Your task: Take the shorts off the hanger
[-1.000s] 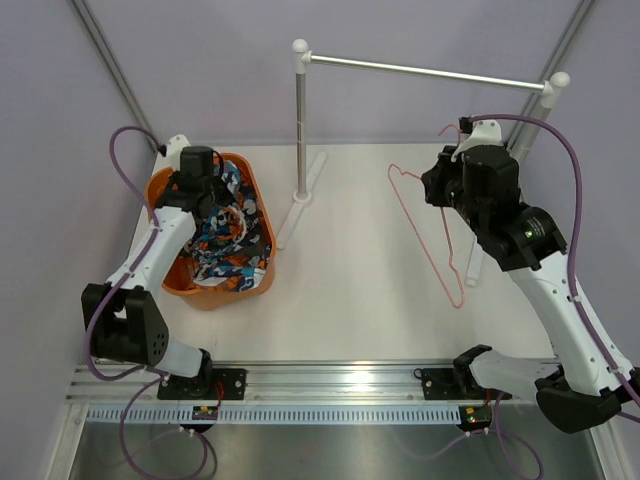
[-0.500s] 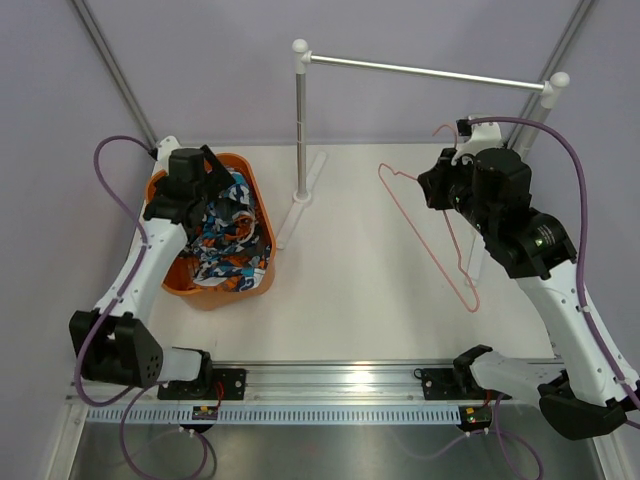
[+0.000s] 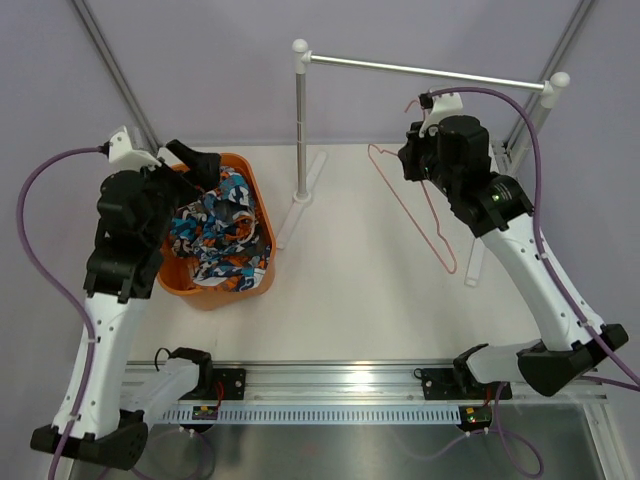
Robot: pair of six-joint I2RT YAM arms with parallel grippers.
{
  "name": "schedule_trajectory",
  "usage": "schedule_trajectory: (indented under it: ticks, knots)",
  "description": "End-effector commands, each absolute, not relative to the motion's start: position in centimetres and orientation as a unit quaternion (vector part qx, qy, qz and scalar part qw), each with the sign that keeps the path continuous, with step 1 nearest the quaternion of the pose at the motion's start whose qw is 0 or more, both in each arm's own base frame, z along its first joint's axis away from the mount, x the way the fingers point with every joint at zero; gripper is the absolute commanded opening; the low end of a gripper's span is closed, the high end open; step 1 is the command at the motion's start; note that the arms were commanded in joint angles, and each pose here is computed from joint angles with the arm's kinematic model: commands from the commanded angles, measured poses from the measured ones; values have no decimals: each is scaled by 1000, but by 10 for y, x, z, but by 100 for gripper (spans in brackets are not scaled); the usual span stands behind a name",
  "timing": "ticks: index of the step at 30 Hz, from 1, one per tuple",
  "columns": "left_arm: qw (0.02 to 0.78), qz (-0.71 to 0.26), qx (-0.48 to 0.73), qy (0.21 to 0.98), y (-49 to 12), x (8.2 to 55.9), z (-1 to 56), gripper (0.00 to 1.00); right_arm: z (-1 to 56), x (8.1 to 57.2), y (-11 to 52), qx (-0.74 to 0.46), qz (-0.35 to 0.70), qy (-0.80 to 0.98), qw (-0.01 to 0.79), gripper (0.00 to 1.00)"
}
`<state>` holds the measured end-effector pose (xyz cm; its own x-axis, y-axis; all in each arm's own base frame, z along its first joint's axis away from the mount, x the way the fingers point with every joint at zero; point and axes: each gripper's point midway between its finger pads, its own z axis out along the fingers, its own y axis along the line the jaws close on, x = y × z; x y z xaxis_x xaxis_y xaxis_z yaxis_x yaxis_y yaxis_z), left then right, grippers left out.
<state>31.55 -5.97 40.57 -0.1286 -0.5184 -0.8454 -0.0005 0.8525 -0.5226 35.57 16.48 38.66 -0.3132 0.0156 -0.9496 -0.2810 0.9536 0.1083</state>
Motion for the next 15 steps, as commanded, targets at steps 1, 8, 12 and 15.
schedule_trajectory:
  ticks: [1, 8, 12, 15]
  knots:
    - [648, -226, -131, 715, -71, 290, 417, 99, 450, 378, 151, -41, 103, 749, 654, 0]
    - [663, -198, -113, 713, -58, 258, 407, 99, 465, 411, 149, -2, 91, 736, 671, 0]
    - [655, -196, -104, 723, -60, 255, 391, 99, 470, 425, 143, 22, 85, 726, 682, 0]
    - [652, -189, -98, 728, -59, 255, 385, 99, 475, 436, 139, 35, 82, 721, 687, 0]
